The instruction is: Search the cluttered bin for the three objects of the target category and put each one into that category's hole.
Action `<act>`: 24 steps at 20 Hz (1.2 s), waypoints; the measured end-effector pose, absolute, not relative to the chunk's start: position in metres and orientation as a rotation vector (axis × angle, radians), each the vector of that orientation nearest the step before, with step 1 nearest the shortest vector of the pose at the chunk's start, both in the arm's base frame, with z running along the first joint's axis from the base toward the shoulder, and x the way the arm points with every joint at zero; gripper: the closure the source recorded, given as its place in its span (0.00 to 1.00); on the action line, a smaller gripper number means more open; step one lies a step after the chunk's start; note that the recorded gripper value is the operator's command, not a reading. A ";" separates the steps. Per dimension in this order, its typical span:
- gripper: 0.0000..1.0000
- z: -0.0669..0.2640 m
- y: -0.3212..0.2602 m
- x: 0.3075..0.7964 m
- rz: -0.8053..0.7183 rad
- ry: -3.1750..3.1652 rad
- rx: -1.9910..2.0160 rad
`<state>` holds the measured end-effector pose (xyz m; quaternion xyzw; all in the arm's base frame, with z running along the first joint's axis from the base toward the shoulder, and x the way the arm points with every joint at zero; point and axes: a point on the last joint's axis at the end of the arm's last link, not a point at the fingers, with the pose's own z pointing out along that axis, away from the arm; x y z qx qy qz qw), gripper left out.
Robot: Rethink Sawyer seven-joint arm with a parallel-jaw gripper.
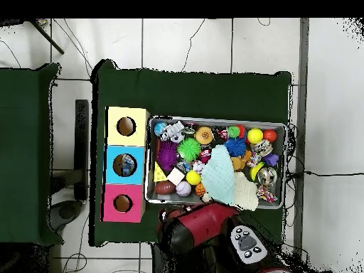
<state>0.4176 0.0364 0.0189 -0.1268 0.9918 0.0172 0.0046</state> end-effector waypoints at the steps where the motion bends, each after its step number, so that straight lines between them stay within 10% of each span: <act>1: 0.00 0.021 0.037 0.417 0.051 3.096 -0.413; 24: 0.00 0.080 0.029 0.500 0.040 2.741 -0.381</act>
